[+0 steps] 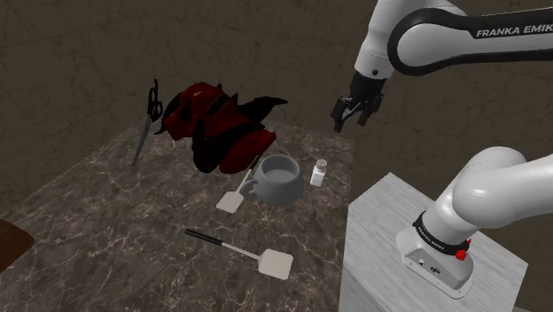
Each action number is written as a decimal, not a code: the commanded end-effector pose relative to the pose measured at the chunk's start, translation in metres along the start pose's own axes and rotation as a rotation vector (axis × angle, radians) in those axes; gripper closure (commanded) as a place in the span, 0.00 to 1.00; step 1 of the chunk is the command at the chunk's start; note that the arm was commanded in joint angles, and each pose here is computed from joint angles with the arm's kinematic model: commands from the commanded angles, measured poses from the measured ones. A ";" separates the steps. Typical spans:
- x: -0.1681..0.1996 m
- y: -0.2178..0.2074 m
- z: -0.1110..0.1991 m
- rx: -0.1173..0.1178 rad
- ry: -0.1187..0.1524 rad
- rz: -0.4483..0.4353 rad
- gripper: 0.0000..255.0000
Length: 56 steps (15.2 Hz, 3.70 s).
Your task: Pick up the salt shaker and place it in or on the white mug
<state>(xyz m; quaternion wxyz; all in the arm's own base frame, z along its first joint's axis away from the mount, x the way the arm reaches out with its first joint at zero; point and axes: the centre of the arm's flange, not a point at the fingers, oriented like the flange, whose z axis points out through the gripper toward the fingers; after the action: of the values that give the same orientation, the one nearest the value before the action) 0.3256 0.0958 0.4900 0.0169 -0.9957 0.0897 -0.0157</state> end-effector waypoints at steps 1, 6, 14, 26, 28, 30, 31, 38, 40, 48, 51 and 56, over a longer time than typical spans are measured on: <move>-0.001 -0.019 0.018 -0.008 -0.006 0.006 0.00; -0.007 -0.062 0.071 -0.029 -0.023 0.017 0.00; -0.009 -0.071 0.115 -0.034 -0.028 0.020 0.00; -0.009 -0.071 0.123 -0.034 -0.028 0.020 1.00; -0.009 -0.071 0.123 -0.034 -0.028 0.020 1.00; -0.009 -0.071 0.123 -0.034 -0.028 0.020 1.00; -0.009 -0.071 0.123 -0.034 -0.028 0.020 1.00; -0.009 -0.072 0.097 -0.034 -0.028 0.020 1.00; -0.008 -0.072 0.087 -0.034 -0.028 0.020 1.00; -0.007 -0.074 0.044 -0.034 -0.028 0.020 1.00; -0.007 -0.074 0.028 -0.034 -0.028 0.020 1.00; -0.006 -0.075 0.002 -0.034 -0.028 0.020 1.00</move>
<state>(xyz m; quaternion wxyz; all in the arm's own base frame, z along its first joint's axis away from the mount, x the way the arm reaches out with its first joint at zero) 0.3329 0.1719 0.4850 0.0014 -0.9950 0.0995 -0.0005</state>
